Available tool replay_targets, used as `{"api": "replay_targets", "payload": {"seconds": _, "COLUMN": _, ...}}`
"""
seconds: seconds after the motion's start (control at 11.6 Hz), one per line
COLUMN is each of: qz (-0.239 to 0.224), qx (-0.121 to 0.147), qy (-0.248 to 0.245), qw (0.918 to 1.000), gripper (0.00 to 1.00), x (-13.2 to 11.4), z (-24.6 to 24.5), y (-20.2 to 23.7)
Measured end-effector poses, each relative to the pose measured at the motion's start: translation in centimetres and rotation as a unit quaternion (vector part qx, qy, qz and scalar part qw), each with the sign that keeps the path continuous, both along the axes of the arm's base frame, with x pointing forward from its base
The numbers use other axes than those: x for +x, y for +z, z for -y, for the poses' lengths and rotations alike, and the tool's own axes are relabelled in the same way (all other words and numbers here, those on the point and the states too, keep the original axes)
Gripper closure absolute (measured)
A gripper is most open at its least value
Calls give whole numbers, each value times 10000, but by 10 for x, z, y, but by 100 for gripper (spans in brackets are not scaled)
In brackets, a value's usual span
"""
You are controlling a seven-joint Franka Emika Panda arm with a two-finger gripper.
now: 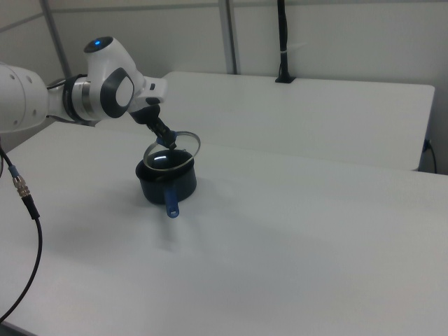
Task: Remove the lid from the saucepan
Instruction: 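Lift the glass lid off the saucepan and carry it beside the handle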
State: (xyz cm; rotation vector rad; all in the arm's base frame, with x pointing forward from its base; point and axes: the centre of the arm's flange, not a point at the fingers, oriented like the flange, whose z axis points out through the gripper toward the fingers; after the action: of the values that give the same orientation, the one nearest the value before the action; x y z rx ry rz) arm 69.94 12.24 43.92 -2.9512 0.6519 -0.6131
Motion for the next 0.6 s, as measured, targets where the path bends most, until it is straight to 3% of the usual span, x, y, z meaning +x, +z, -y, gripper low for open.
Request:
{"api": "replay_targets", "payload": {"seconds": 0.35, "qz": -586, "qx": -407, "qy": 479, "qw": 9963, "gripper": 40, "x": -20, "z": 46, "y": 40}}
{"api": "replay_targets", "payload": {"seconds": 0.52, "qz": -1031, "qx": -562, "qy": 1023, "qw": 9878, "gripper": 40, "x": -39, "z": 86, "y": 66}}
{"api": "replay_targets", "payload": {"seconds": 0.6, "qz": -1295, "qx": -656, "qy": 1387, "qw": 9796, "gripper": 40, "x": -52, "z": 110, "y": 78}}
